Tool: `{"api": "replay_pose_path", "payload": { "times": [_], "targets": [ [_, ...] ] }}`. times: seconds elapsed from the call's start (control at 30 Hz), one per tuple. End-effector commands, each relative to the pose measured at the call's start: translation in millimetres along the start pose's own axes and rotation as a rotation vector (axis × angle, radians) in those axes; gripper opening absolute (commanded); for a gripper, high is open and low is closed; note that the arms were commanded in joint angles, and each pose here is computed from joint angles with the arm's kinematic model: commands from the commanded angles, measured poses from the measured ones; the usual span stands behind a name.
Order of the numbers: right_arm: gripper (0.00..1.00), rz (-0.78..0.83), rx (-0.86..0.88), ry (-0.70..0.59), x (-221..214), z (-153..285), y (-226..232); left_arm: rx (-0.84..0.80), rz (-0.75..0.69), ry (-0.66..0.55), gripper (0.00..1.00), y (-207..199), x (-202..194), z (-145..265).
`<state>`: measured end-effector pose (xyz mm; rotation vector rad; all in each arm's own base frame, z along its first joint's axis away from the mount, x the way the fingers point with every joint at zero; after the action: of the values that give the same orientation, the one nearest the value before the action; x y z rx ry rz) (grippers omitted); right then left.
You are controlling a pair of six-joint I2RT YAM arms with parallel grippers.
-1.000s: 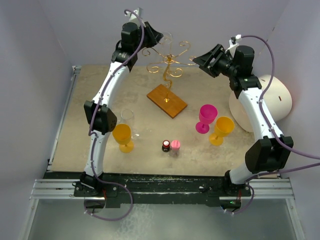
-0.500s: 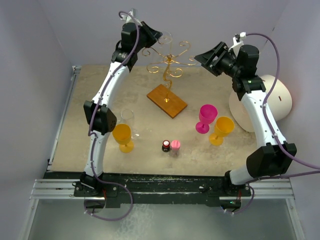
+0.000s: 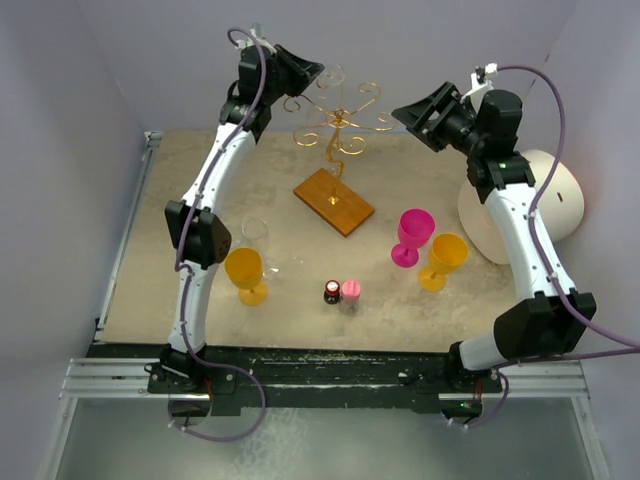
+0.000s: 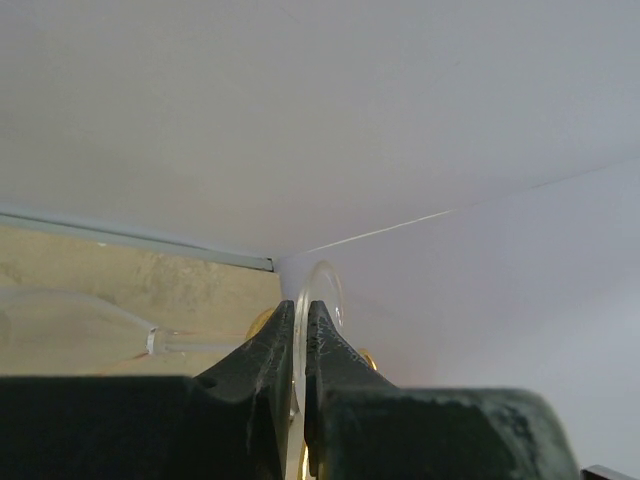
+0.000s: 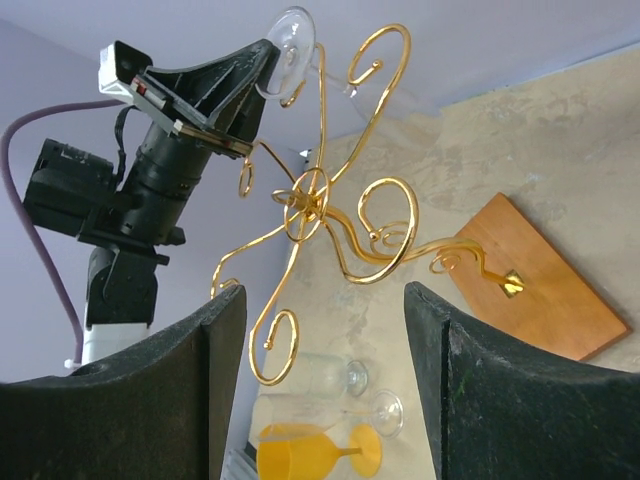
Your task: Take the wine glass off the wine glass rack
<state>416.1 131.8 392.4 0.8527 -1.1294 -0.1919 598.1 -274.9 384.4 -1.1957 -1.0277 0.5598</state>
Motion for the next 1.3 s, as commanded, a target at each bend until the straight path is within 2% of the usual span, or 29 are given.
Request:
{"api": "replay_pose_path", "payload": {
  "times": [0.0, 0.1, 0.37, 0.57, 0.77, 1.27],
  "targets": [
    [0.67, 0.059, 0.033, -0.079, 20, 17, 21, -0.195, 0.051, -0.034, 0.00, -82, 23, 34],
    [0.69, 0.063, 0.032, -0.088, 22, 19, 22, -0.222, 0.067, -0.025, 0.00, -90, 23, 36],
    [0.91, 0.084, 0.046, -0.095, 24, 23, 26, -0.249, 0.090, -0.002, 0.00, -94, 19, 40],
    [0.99, 0.108, 0.042, -0.115, 28, 28, 29, -0.273, 0.108, 0.056, 0.00, -96, 9, 41],
    [1.00, 0.119, 0.042, -0.120, 28, 30, 30, -0.301, 0.089, 0.073, 0.00, -109, 7, 53],
    [1.00, 0.125, 0.030, -0.126, 28, 35, 29, -0.291, 0.098, 0.104, 0.00, -106, 7, 65]
  ]
}}
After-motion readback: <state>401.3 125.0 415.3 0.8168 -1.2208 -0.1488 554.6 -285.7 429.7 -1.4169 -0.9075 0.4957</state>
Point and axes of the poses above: each gripper's point midway between its finger pads, its own z axis back along the fingers, its own y axis along the line the jaws close on, x = y × z, the point moved 2 cm from there along z, back along the fingers, and after that the axes turned 8 degrees about z, right-handed, at the moved point
